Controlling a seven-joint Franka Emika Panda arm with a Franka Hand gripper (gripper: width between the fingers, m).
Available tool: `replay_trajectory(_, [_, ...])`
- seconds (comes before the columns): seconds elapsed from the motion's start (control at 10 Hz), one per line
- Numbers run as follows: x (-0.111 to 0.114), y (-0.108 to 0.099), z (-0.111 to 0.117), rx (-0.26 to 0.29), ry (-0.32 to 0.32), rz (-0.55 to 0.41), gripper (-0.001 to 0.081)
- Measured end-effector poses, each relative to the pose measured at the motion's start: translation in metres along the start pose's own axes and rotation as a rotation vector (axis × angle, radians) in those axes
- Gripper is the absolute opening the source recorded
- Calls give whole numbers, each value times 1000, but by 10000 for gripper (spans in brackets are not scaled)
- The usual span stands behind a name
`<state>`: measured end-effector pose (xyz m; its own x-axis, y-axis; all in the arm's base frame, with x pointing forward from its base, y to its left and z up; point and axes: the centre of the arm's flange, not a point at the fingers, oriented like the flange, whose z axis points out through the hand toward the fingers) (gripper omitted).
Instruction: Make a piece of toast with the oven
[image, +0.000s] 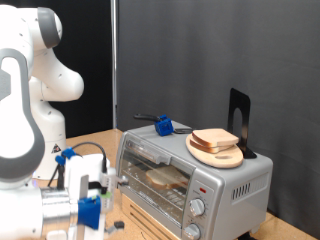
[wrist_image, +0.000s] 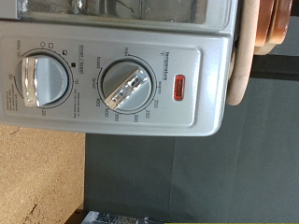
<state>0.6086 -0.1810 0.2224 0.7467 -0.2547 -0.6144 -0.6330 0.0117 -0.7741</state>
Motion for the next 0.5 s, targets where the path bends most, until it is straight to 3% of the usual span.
replay_trajectory(0.1, [0,1,0,0,-2,2,682])
replay_trajectory(0.3, [-11,10,4,-119,-108,46,682])
replay_trajectory(0.5, [-13,15,18,-208,-171,114,682])
